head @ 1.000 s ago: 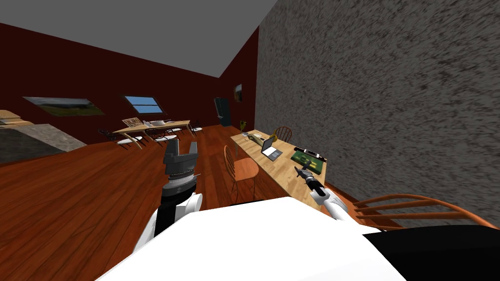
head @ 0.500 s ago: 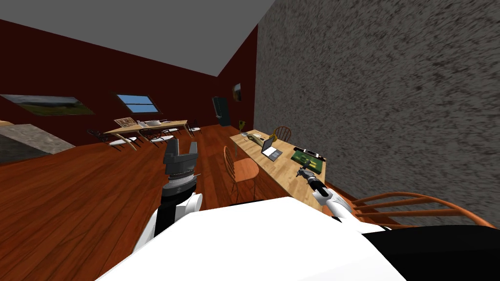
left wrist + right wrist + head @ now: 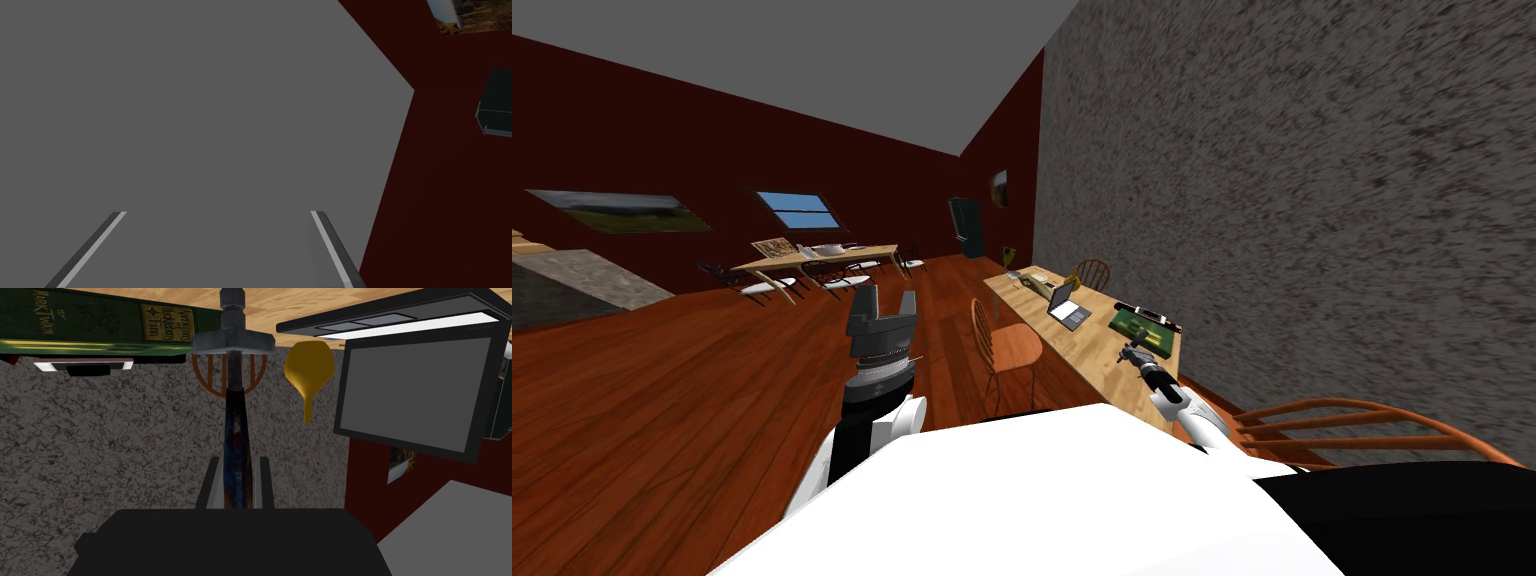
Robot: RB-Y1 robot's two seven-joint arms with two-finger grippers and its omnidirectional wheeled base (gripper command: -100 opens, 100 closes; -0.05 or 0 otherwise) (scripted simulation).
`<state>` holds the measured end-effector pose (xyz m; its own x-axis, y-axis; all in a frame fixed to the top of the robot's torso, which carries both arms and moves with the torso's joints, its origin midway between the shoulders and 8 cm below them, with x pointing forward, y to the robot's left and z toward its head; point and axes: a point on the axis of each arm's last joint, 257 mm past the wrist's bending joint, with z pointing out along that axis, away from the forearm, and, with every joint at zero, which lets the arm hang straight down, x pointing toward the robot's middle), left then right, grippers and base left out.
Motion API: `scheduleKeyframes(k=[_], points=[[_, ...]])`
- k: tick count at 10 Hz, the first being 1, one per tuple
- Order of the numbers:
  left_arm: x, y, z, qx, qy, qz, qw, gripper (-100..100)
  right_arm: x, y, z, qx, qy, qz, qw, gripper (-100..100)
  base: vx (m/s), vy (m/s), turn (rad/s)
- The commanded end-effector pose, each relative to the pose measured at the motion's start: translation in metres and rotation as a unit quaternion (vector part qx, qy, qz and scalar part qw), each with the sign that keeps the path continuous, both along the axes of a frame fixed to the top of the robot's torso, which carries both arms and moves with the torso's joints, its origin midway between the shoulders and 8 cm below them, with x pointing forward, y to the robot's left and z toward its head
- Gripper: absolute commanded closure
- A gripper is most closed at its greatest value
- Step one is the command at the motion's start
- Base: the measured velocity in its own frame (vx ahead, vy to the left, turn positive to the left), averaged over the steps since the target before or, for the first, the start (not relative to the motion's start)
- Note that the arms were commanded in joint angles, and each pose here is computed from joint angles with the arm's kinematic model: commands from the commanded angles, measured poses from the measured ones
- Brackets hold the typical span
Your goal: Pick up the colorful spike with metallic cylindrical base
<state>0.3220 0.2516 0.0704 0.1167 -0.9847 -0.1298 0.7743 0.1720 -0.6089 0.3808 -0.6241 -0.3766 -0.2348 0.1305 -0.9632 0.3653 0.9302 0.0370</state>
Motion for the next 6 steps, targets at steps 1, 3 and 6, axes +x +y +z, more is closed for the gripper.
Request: scheduleKeyframes(k=[1, 3, 6], points=[[0.0, 0.0, 0.0, 0.0, 0.0, 0.0, 1.0, 0, -0.009, 0.011, -0.018, 0.011, 0.015, -0.011, 0.9998, 100, -0.097, -0.137, 0.238], [0.0, 0.0, 0.0, 0.0, 0.0, 0.0, 1.0, 0, -0.006, 0.022, -0.019, 0.014, 0.013, -0.016, 0.9997, 100, -0.069, -0.071, 0.096], [0.0, 0.0, 0.0, 0.0, 0.0, 0.0, 1.0, 0, 0.0, 0.031, -0.012, 0.012, 0.005, -0.018, 0.9998, 100, -0.06, -0.06, 0.085]])
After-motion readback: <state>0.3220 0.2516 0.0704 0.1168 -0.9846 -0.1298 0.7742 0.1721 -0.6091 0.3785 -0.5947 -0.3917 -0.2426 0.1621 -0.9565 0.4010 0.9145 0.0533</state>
